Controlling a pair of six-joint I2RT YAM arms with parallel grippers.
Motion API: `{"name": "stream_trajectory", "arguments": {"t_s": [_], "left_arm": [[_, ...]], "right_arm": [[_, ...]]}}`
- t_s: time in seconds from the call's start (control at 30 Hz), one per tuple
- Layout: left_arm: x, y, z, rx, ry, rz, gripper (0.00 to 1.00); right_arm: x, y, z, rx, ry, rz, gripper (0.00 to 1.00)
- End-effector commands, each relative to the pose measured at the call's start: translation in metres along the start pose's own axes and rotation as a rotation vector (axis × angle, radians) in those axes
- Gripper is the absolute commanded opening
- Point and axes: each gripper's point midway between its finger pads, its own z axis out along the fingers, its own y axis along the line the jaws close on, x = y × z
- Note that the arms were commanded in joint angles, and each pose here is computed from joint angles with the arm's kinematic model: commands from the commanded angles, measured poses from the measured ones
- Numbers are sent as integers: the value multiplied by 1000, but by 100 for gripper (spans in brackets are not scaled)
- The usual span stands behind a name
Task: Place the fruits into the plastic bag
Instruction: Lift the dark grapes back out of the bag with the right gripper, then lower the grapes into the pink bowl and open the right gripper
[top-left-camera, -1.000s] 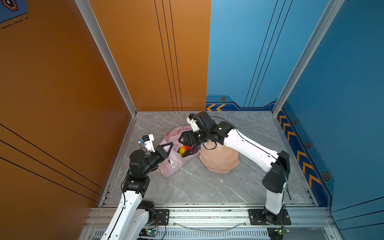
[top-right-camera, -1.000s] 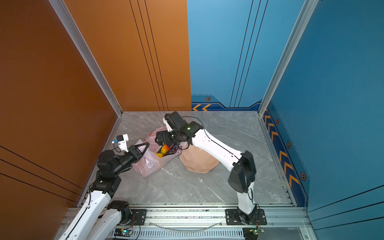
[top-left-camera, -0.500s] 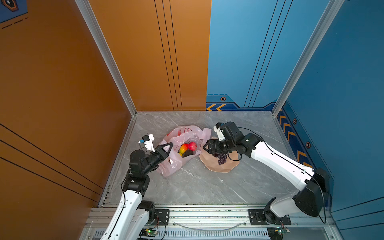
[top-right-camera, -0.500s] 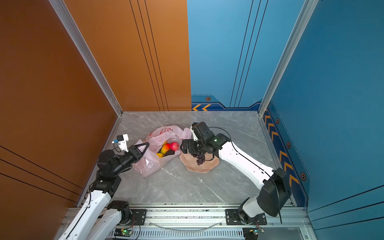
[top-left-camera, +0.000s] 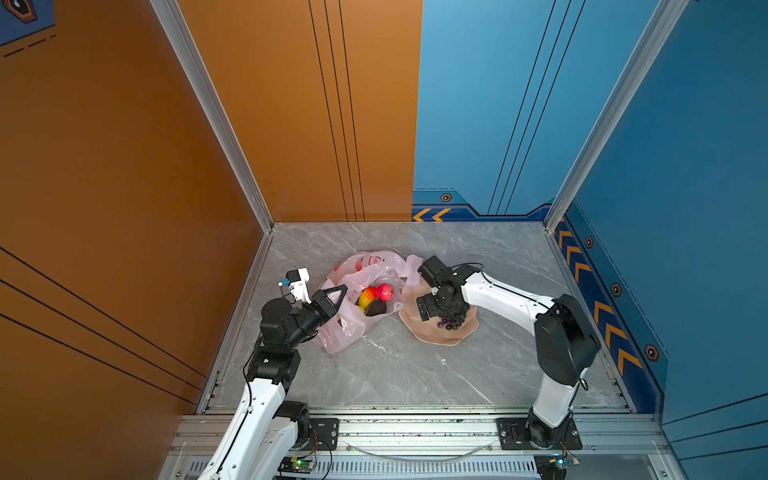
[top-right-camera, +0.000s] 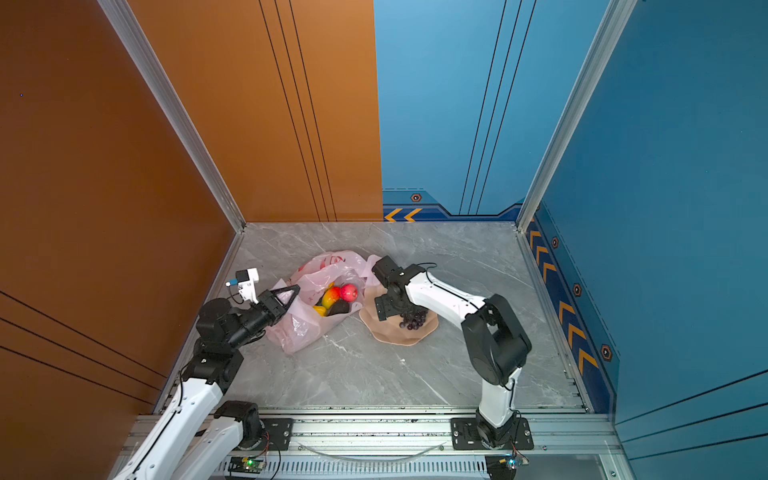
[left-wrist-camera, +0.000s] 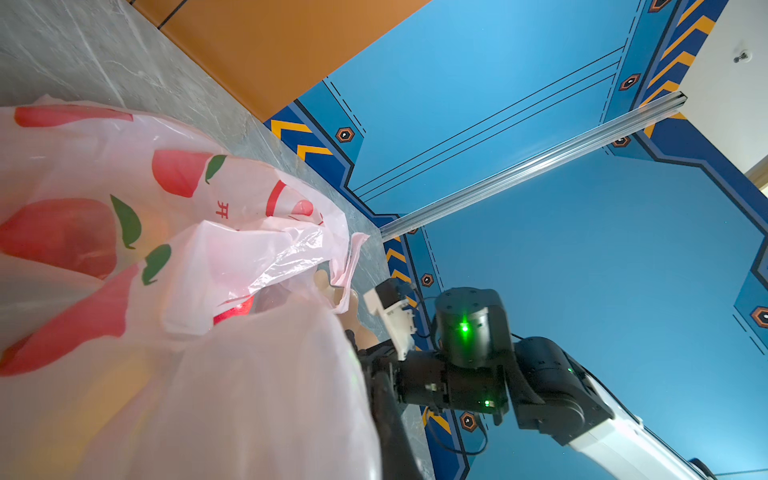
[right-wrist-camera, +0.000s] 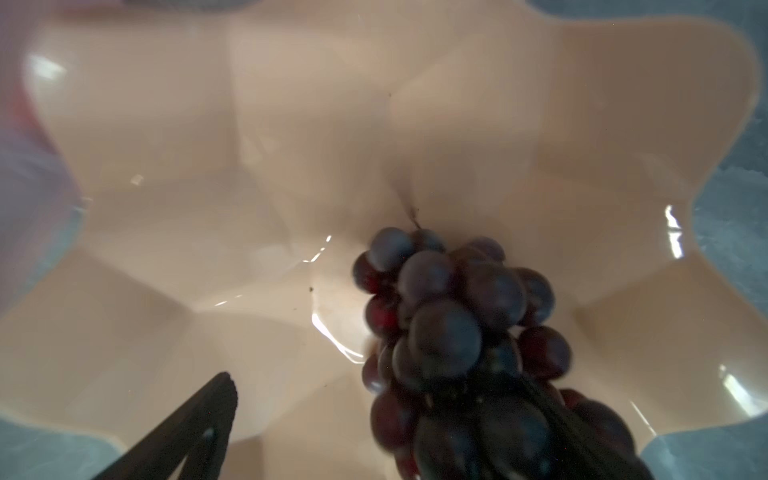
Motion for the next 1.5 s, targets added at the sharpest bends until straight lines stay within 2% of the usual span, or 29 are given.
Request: {"name": "stream_trajectory", "arguments": {"t_s": [0.0, 0.1, 0.23, 0.43, 0.53, 0.67, 0.8, 1.17, 1.37, 1.47], "left_arm": [[1, -4, 1, 11, 6, 20, 0], [1, -4, 1, 10, 4, 20, 0], [0, -3, 2, 7, 6, 20, 0], [0, -2, 4, 1, 8, 21, 0], [0, -2, 4, 0, 9, 22, 0], [1, 0, 5, -6, 10, 19, 0], [2, -1, 5, -2, 11, 21, 0], [1, -2, 5, 5, 8, 18, 0], [2, -1, 4, 12, 7, 11, 0], [2, 1, 4, 10, 9, 7, 0]], "right_arm": [[7, -25, 2, 168, 67, -86, 100], [8, -25, 14, 194, 120, -103, 100], [4, -24, 22, 213, 130, -111, 100], [-9, -33, 20, 279, 85, -130, 100], [-16, -19, 3, 285, -7, -157, 100], [-34, -18, -22, 421, -163, -255, 100], [-47, -13, -43, 656, -269, -410, 100], [-63, -4, -115, 1149, -514, -521, 100], [-59, -7, -120, 1276, -556, -531, 100], [-56, -7, -117, 1276, -561, -530, 100]]}}
